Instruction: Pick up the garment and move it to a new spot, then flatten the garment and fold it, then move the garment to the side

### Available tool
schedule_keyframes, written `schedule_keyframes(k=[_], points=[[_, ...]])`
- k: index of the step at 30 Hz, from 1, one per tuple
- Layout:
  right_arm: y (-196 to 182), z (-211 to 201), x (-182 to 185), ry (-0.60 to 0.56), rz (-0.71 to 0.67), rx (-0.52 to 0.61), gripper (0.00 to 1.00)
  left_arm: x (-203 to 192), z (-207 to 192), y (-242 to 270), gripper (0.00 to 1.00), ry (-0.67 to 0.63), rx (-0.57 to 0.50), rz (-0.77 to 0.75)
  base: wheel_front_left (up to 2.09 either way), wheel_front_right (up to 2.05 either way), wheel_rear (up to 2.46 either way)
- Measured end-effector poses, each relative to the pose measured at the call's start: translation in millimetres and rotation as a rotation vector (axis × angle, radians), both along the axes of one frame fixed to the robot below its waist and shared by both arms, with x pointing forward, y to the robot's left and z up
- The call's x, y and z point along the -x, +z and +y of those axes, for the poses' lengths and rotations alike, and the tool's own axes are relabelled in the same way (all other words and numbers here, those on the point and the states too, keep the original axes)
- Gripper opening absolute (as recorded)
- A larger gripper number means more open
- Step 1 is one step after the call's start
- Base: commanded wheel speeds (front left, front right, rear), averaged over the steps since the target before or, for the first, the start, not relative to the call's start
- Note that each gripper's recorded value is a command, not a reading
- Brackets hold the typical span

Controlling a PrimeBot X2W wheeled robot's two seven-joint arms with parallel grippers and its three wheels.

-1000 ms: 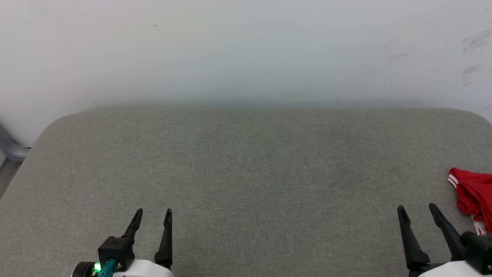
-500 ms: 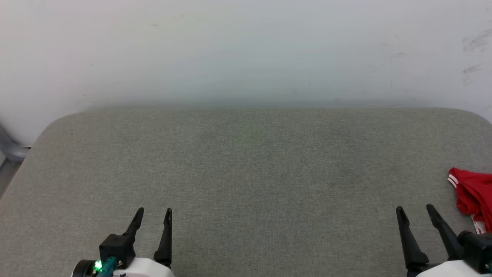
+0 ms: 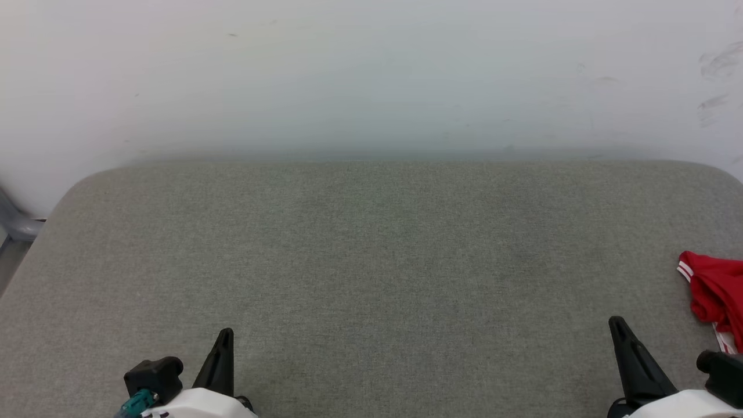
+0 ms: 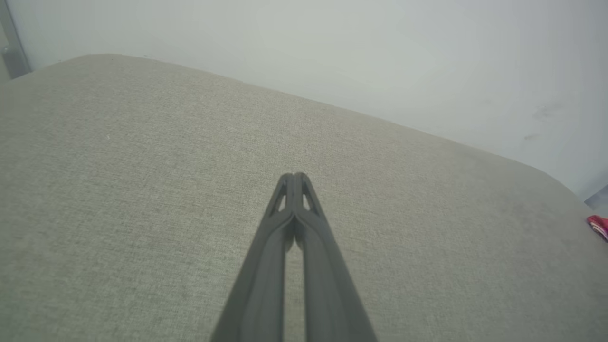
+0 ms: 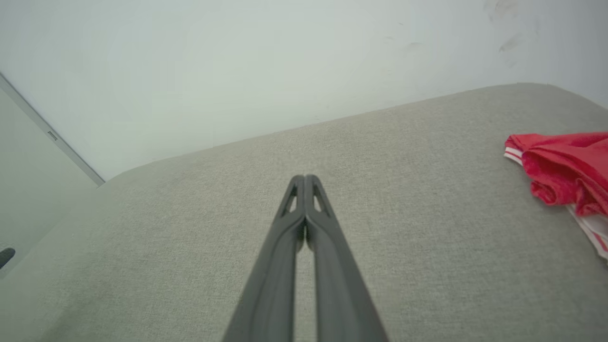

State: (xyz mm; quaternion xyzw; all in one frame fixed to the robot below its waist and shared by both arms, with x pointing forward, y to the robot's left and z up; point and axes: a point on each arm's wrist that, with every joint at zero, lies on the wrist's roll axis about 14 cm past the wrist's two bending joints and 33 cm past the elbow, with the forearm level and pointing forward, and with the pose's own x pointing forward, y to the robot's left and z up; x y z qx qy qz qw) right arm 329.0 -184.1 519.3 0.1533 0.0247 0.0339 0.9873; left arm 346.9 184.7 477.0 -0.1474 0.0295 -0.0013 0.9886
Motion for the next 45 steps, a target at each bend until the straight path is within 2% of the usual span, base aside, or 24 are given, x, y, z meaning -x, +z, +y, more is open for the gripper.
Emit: schedule_keyframes(k=[19,45], points=[[-2.9,-0.3,-15.2,-0.009,0.007,-0.337,0.00,-9.3,8.3,0.0,0.00,0.059,0.334,0.040,0.00,0.00,0.00],[-6.2,-3.6,-31.0,-0.029,0.018,-0.673,0.00,-20.3,12.3,5.8,0.00,0.085,0.677,0.042,0.00,0.00,0.00]])
